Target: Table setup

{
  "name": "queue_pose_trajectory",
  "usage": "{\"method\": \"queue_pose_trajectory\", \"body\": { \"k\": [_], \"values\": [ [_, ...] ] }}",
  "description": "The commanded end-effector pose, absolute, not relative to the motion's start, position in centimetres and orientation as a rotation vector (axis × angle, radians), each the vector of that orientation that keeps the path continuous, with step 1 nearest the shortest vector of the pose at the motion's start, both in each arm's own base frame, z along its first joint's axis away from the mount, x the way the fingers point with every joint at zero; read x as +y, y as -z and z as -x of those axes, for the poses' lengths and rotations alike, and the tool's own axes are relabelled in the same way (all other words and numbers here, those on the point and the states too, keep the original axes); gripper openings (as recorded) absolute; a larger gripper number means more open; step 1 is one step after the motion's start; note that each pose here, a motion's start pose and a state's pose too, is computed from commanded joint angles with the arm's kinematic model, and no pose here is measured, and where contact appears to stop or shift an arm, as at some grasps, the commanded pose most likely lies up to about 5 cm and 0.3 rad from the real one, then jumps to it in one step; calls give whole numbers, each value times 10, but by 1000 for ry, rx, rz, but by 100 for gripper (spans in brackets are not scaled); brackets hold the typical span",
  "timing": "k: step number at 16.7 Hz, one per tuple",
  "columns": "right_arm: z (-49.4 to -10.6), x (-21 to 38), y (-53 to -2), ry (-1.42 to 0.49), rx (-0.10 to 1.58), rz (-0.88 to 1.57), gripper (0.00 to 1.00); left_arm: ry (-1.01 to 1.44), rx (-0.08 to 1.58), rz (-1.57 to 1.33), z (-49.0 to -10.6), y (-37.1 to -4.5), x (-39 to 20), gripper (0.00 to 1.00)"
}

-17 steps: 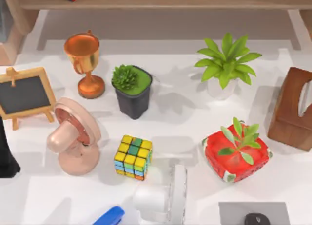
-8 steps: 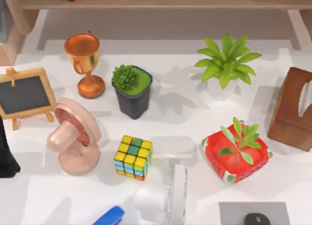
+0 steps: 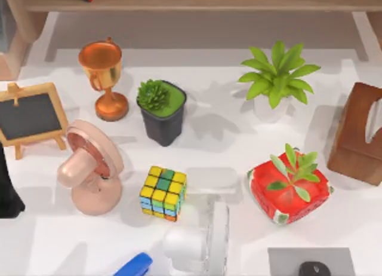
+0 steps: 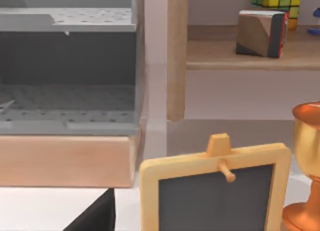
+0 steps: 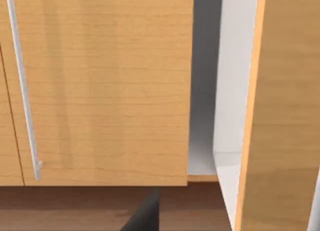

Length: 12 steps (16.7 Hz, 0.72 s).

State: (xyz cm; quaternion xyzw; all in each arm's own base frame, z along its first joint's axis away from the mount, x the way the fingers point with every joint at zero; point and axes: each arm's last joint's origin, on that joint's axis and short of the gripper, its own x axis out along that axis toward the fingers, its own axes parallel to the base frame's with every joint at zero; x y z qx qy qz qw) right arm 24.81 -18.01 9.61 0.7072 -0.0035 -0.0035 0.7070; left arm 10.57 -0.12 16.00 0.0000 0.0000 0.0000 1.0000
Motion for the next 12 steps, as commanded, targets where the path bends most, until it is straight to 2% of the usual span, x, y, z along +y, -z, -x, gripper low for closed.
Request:
{"method": "queue_pose_trajectory", "body": {
  "k": [7,12],
  "values": [
    [-248,-180,-96,8,-8,-1571,2,0,0,0,-106,-160,-1,100],
    [-248,-180,-96,8,-8,-1571,0,0,0,0,-106,-160,-1,100]
  ]
}}
